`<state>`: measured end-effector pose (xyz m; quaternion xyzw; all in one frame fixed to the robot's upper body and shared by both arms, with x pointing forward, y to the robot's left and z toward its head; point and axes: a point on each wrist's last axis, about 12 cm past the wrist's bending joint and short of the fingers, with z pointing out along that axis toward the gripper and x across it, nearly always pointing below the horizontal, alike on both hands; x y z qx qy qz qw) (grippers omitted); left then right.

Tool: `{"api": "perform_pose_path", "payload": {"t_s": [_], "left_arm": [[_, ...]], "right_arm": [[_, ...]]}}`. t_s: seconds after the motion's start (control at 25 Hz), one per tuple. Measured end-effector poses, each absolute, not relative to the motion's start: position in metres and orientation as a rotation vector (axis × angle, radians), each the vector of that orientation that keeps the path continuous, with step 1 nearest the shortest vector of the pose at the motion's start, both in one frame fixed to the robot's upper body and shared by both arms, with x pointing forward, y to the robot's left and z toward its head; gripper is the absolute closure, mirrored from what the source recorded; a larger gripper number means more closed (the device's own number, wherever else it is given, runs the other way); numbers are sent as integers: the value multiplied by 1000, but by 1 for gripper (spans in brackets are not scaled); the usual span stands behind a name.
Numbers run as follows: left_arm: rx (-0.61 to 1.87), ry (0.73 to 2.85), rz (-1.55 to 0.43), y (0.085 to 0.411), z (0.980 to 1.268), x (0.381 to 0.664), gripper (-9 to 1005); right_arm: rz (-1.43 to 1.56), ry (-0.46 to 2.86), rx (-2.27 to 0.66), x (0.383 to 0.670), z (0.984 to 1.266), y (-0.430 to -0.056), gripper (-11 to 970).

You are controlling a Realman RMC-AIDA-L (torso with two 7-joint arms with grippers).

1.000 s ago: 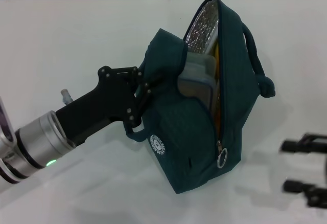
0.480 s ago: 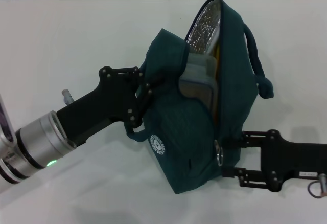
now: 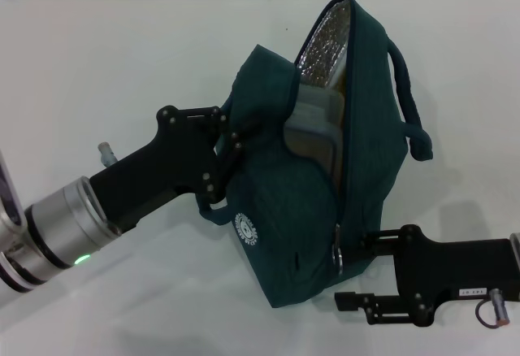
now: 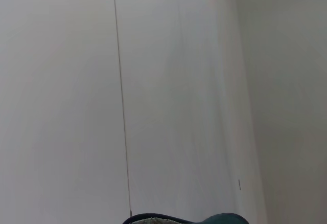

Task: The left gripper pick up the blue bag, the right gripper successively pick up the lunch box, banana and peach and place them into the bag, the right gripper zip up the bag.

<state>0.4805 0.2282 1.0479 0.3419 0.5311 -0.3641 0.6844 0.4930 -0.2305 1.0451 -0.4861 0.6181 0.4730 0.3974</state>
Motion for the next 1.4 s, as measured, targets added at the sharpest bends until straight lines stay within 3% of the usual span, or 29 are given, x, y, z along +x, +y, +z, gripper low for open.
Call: {"api": "perform_pose_path", "payload": {"t_s": [0.64, 1.08, 1.4], "left_arm": [[768, 1188, -815, 227, 1049, 483, 957], [777, 1169, -789, 226, 1051, 485, 959], [758, 1169, -748, 229, 1050, 486, 958]], "right_arm": [[1173, 1565, -1224, 498, 1046, -229, 394], [1088, 1483, -1298, 501, 1048, -228, 786], [969, 1344, -1241, 499, 1054, -239, 868]]}}
